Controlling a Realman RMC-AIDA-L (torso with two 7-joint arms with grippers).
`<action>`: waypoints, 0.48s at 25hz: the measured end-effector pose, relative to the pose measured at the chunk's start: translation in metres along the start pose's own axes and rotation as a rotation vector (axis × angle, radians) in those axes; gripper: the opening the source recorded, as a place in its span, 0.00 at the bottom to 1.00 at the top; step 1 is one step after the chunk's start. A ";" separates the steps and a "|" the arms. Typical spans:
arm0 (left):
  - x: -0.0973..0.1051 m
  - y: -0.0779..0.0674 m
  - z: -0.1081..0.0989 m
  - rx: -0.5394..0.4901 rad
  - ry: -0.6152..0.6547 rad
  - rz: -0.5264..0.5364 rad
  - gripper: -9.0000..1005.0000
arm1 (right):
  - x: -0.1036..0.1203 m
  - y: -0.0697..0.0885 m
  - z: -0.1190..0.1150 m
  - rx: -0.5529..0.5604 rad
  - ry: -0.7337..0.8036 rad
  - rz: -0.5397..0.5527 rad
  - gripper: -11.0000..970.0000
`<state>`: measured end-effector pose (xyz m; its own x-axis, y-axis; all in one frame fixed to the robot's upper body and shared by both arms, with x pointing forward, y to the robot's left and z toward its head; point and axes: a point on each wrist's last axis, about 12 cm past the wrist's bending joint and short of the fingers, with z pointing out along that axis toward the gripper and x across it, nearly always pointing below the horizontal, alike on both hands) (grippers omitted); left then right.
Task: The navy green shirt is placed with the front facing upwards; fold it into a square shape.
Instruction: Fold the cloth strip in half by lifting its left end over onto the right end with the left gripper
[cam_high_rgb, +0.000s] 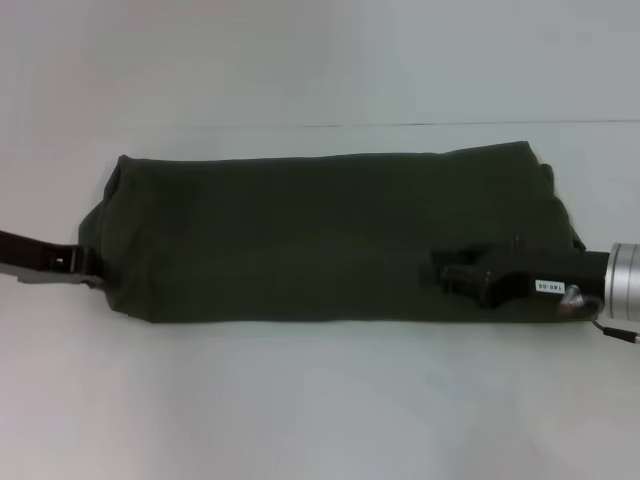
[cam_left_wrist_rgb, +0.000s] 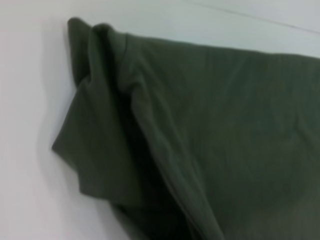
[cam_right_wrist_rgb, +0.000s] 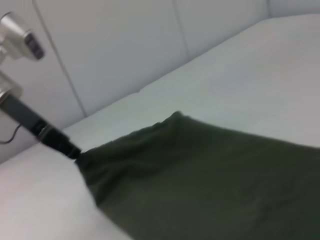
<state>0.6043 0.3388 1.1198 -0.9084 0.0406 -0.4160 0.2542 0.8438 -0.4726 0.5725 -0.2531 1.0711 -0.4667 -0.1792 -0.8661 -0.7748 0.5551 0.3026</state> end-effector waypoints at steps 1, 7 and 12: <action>-0.001 -0.001 -0.001 0.003 -0.005 0.003 0.04 | 0.000 -0.001 0.001 0.011 -0.014 0.010 0.55; -0.012 -0.009 -0.015 0.051 -0.042 0.035 0.04 | 0.000 -0.012 0.005 0.126 -0.110 0.086 0.32; -0.021 -0.022 -0.026 0.127 -0.074 0.074 0.04 | 0.001 -0.019 0.018 0.228 -0.182 0.156 0.11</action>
<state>0.6093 0.3328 1.1591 -0.8602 0.0566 -0.5068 0.3635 0.7650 -0.5316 0.5944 -0.2491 1.0574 -0.4721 0.0590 -0.8796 -0.5747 0.7359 0.3579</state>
